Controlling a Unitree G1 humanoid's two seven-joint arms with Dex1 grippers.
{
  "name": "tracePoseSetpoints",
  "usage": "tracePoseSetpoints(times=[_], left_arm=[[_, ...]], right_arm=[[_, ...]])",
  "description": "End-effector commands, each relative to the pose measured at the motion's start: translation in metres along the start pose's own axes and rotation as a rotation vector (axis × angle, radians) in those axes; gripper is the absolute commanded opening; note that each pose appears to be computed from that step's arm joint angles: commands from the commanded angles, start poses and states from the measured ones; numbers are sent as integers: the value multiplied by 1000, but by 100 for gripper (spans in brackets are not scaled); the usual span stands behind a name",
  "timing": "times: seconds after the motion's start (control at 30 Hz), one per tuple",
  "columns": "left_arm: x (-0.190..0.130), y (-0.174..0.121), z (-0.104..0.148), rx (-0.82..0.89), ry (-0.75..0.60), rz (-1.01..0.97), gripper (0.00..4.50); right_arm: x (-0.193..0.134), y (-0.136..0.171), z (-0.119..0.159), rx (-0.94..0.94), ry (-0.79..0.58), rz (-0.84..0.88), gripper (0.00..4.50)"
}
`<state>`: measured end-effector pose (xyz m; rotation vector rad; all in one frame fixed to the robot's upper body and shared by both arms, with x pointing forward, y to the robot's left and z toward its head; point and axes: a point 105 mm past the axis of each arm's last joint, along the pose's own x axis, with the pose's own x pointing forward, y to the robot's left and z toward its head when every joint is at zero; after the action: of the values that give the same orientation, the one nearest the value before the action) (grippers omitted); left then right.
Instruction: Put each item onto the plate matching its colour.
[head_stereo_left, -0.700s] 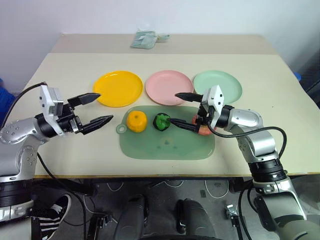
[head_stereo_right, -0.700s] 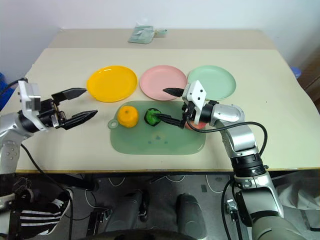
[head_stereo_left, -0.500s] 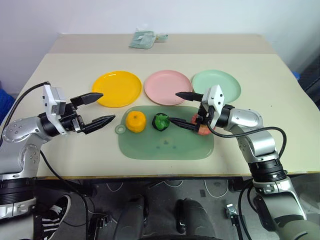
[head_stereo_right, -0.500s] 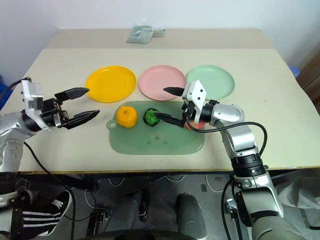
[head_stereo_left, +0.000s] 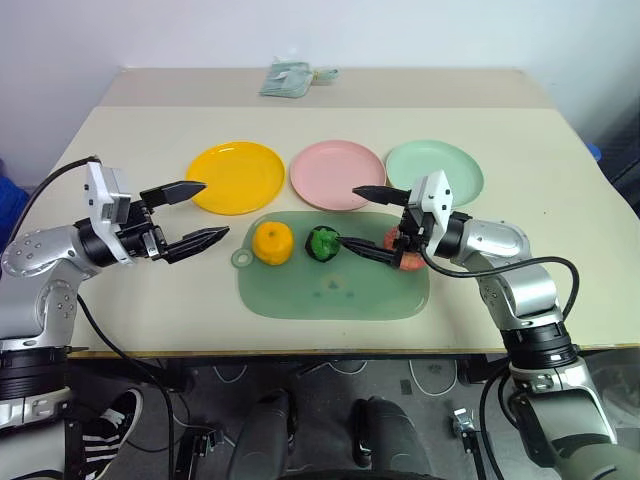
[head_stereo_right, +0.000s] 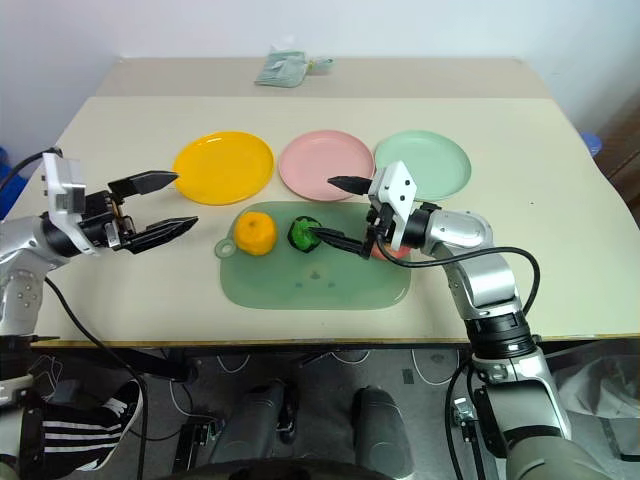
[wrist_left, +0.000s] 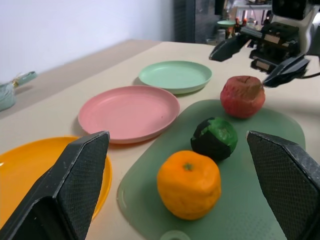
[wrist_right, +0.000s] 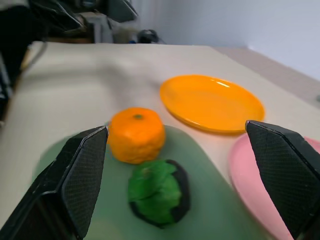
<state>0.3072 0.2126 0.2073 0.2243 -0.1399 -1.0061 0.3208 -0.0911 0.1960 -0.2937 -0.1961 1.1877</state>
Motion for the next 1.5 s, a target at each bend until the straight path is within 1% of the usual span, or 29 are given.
tracePoseSetpoints(times=[0.03,0.1,0.2,0.27,0.33,0.53,0.67,0.73,0.77,0.8,0.87,0.93,1.0,1.03,1.07,1.1,1.13,1.2,1.27,1.3,1.37,1.5], left_arm=[[11,-2,-8,28,14,-22,450],[20,-4,-17,14,25,-35,450],[35,-3,-33,38,75,-49,450],[47,0,-37,65,78,-46,450],[57,-2,-42,49,88,-62,450],[75,-7,-64,1,134,-87,450],[85,-13,-75,4,156,-112,450],[90,-16,-83,2,178,-125,395],[92,-17,-81,13,162,-130,367],[93,-18,-80,24,148,-131,329],[93,-16,-72,37,118,-127,321],[89,-8,-59,30,73,-100,321],[82,16,-45,-15,14,23,321],[77,33,-37,-26,-11,112,321],[74,44,-33,-34,-27,171,321],[68,61,-29,-77,-44,260,321],[65,71,-28,-110,-55,316,321],[60,95,-19,-94,-81,470,321],[62,114,-13,-89,-89,592,321],[63,121,-13,-113,-97,639,321],[65,129,-22,-146,-59,705,321],[76,126,-41,-171,8,713,321]], right_arm=[[-6,5,16,-54,-8,48,447],[-6,7,16,-69,24,67,447],[-6,12,24,-60,26,103,447],[-8,17,25,-52,43,127,447],[-12,22,25,-29,66,152,447],[-15,27,28,-39,106,167,447],[-14,27,29,-29,110,150,447],[-13,25,29,-31,105,137,450],[-12,24,30,-40,103,126,450],[-12,24,30,-46,101,119,450],[-10,22,31,-42,90,105,450],[-9,19,34,-48,79,85,450],[-6,9,39,-32,45,22,450],[-3,0,41,-64,29,-38,450],[-1,-6,43,-88,19,-80,450],[3,-18,45,-74,3,-153,450],[6,-26,45,-57,-6,-200,450],[13,-39,42,-44,-7,-286,450],[23,-45,33,45,1,-331,450],[27,-45,31,61,4,-335,450],[35,-46,29,80,-3,-351,450],[45,-43,32,94,-26,-353,450]])
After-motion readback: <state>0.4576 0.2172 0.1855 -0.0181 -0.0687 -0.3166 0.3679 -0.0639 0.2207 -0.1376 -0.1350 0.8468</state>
